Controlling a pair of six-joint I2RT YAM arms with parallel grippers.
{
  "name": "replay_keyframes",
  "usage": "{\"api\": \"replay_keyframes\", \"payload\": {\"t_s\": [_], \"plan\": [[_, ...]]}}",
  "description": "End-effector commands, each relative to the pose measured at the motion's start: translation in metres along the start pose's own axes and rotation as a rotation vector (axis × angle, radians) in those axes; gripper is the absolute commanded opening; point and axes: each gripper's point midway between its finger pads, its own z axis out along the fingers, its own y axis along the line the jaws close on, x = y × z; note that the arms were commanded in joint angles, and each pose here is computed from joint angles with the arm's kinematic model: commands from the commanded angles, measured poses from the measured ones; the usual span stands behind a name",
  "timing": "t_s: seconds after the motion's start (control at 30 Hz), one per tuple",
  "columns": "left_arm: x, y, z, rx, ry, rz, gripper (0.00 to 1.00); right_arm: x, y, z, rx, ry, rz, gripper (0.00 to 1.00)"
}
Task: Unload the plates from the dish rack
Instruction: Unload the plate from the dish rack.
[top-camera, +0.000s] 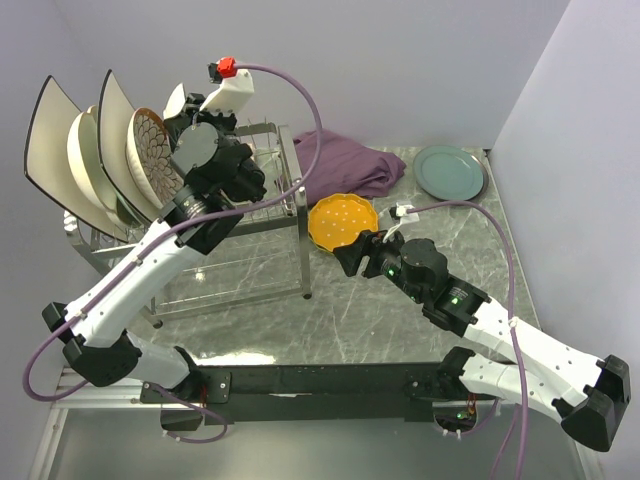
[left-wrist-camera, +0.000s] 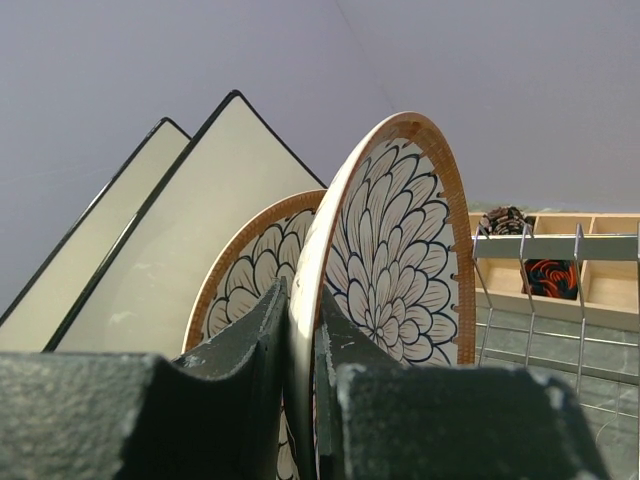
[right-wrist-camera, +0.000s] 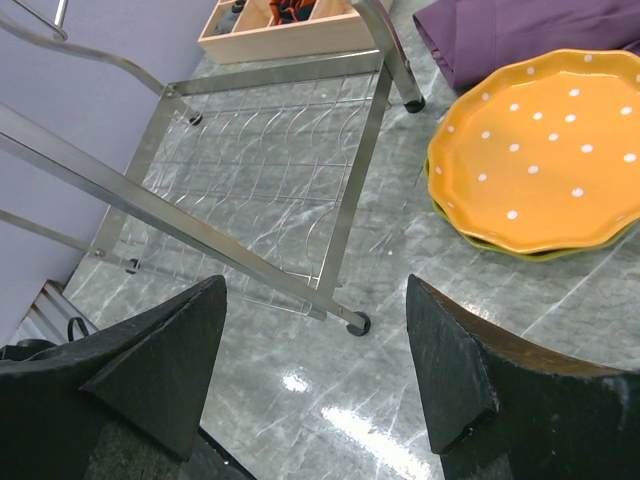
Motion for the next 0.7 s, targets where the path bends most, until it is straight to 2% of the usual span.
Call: {"api": "replay_keyframes", "payload": {"t_s": [0.0,0.67], "plan": [[-0.034,0.026,-0.006,0.044,-0.1,-0.199,0.01,-0.028,0.014,-0.005,-0.028,-0.073,-0.001,0.79],[-0.042,0.034,-0.009,0.032,-0.116,-0.218,0.01,-0.028,0.014,-0.004,-0.028,-0.072,-0.003,0.79]]}}
